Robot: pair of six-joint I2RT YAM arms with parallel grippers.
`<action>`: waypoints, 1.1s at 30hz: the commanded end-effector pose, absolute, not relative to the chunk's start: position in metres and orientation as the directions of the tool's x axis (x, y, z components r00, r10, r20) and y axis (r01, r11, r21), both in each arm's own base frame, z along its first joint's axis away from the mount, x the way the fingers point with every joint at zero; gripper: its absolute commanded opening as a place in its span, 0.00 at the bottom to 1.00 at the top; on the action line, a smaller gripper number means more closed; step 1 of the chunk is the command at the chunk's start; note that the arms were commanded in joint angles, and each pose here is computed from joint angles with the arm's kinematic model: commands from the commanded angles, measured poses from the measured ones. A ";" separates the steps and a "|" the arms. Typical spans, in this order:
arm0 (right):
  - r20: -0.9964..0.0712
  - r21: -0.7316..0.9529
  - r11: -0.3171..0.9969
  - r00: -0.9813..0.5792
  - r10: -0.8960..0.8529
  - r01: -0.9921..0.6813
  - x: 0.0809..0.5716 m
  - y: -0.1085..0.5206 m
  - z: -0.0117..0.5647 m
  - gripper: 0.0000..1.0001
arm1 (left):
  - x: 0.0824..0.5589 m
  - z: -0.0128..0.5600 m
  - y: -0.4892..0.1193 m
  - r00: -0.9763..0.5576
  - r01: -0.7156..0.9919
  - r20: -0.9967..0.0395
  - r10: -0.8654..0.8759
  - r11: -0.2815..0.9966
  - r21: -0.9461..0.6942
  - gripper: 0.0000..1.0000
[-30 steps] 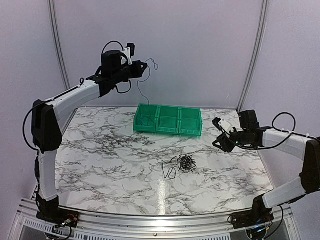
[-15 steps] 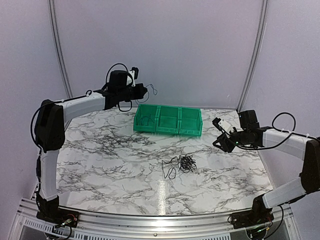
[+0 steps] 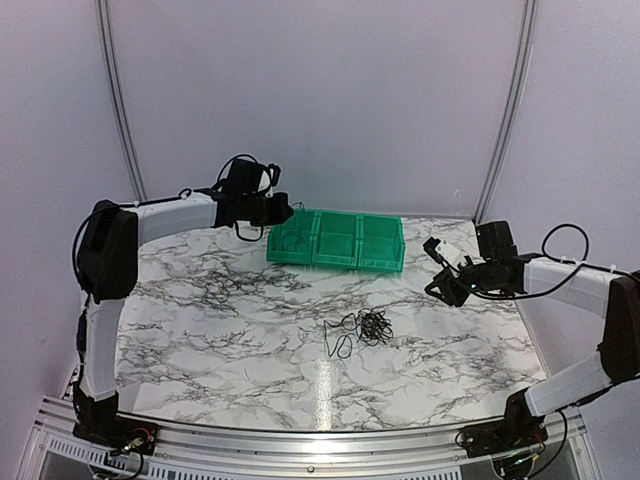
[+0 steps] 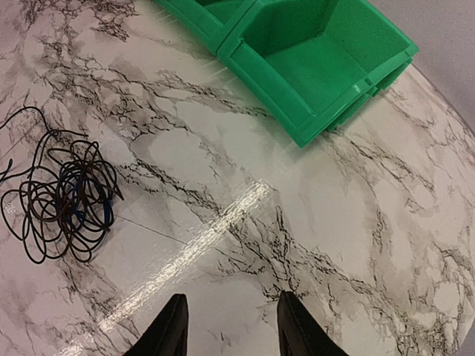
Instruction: Untangle the cables
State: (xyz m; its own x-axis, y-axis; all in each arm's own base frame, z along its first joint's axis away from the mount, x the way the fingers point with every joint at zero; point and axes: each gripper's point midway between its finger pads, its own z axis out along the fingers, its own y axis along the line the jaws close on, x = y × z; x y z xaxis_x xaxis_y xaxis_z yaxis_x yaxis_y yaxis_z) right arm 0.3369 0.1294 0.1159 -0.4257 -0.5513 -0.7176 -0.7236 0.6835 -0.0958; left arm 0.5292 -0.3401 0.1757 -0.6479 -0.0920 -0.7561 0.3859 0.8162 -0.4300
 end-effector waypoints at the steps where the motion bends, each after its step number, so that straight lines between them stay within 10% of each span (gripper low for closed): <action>1: -0.722 -0.113 0.688 -0.417 -0.553 -0.717 0.342 0.126 0.122 0.42 | 0.537 0.148 -0.337 -0.704 0.308 -0.706 -0.074 0.865 -0.397 0.00; 17: -0.727 -0.114 0.685 -0.410 -0.551 -0.719 0.340 0.127 0.125 0.42 | 0.540 0.112 -0.331 -0.759 0.215 -0.646 -0.083 0.904 -0.368 0.08; 24: -0.742 -0.127 0.683 -0.388 -0.547 -0.720 0.339 0.127 0.134 0.42 | 0.532 0.156 -0.321 -0.705 0.266 -0.708 -0.046 0.907 -0.325 0.50; 26: -0.747 -0.128 0.680 -0.381 -0.545 -0.721 0.338 0.128 0.137 0.42 | 0.523 0.167 -0.315 -0.700 0.269 -0.713 -0.044 0.909 -0.320 0.93; 33: -0.766 -0.155 0.679 -0.347 -0.541 -0.717 0.335 0.127 0.151 0.42 | 0.471 0.215 -0.297 -0.650 0.395 -0.758 0.058 0.878 -0.271 0.99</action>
